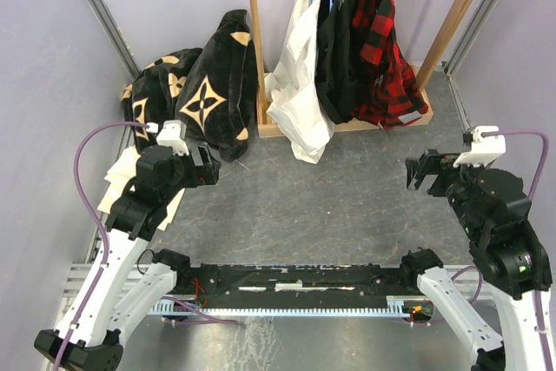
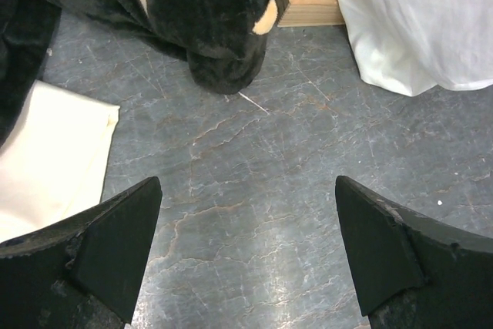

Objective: Place the shirt on the hanger
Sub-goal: Reset both arms

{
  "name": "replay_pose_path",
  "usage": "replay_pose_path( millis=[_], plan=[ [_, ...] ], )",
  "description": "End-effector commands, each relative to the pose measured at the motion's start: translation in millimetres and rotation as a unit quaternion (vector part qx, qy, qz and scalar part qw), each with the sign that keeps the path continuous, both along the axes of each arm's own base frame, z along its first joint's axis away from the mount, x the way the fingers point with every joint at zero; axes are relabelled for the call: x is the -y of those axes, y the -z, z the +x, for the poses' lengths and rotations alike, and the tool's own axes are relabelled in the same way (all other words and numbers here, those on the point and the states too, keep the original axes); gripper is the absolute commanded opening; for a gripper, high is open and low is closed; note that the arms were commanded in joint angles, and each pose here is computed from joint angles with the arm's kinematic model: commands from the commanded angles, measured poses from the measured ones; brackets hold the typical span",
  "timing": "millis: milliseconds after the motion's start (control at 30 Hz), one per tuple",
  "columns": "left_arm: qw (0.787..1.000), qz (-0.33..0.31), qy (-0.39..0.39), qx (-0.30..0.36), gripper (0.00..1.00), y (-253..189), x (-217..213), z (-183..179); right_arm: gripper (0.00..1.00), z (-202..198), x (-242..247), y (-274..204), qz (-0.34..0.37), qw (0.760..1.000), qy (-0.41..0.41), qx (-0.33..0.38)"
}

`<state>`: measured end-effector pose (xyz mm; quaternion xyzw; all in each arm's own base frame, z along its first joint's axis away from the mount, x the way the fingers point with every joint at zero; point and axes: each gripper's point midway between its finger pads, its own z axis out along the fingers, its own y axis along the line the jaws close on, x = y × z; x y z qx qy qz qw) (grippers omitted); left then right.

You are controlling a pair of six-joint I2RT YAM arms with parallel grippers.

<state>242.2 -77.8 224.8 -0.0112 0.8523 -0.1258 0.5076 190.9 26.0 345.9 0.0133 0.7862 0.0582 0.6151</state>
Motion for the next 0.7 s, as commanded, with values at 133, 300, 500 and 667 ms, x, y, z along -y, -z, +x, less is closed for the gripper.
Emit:
replay_pose_path(
  millis=[133,300,500,667],
  plan=[
    [0.998,-0.029,-0.045,0.029,0.99,-17,-9,1,0.99,-8,-24,43,0.068,0.997,-0.04,-0.02],
    [0.995,-0.054,-0.064,0.05,0.99,-32,-12,-2,0.99,-9,-21,54,0.063,0.997,-0.036,-0.019],
    [0.988,-0.072,-0.11,0.087,0.99,-41,-28,-7,0.99,-9,-13,71,0.055,0.998,-0.019,-0.006],
    [0.984,-0.063,-0.117,0.118,0.99,-48,-37,-13,0.99,-7,-12,81,0.071,0.997,-0.008,0.005]
  ],
)
